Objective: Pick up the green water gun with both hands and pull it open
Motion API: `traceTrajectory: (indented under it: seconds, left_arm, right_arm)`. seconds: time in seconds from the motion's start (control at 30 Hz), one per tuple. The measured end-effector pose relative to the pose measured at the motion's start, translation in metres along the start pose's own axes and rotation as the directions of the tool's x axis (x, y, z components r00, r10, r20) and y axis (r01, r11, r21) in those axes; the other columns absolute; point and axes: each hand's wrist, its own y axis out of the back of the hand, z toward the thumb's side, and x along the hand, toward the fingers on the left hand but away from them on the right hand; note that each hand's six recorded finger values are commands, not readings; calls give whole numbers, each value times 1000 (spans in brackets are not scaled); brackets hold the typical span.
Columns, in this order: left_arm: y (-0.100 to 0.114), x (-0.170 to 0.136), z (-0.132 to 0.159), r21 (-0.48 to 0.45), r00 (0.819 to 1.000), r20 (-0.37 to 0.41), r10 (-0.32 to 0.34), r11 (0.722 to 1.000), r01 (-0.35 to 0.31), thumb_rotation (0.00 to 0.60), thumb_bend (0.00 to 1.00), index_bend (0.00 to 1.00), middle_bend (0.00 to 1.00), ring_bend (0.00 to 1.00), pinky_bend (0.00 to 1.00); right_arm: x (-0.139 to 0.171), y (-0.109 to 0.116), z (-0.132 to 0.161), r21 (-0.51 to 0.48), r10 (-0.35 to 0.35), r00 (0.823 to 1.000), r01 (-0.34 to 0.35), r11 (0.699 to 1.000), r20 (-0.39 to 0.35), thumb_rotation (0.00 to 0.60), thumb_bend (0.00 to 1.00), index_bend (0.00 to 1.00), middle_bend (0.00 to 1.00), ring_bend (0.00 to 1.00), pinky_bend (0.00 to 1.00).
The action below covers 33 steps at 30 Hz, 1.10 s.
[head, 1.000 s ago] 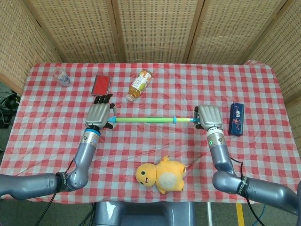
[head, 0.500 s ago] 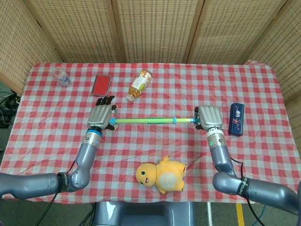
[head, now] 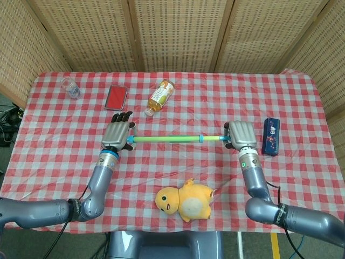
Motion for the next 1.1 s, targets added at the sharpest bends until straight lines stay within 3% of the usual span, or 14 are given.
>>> traceTrajectory:
  seconds: [0.37, 1.1]
  left_arm:
    - [7, -11, -10, 0, 1000, -2, 13, 1000, -13, 600, 361, 537, 0, 0, 0]
    - [48, -60, -98, 24, 990, -98, 102, 995, -100, 600, 361, 526, 0, 0, 0]
  right_arm:
    - [0, 5, -13, 5, -15, 1000, 14, 1000, 26, 600, 585, 770, 1000, 1000, 709]
    - [0, 6, -55, 37, -71, 990, 67, 997, 121, 600, 585, 771, 1000, 1000, 709]
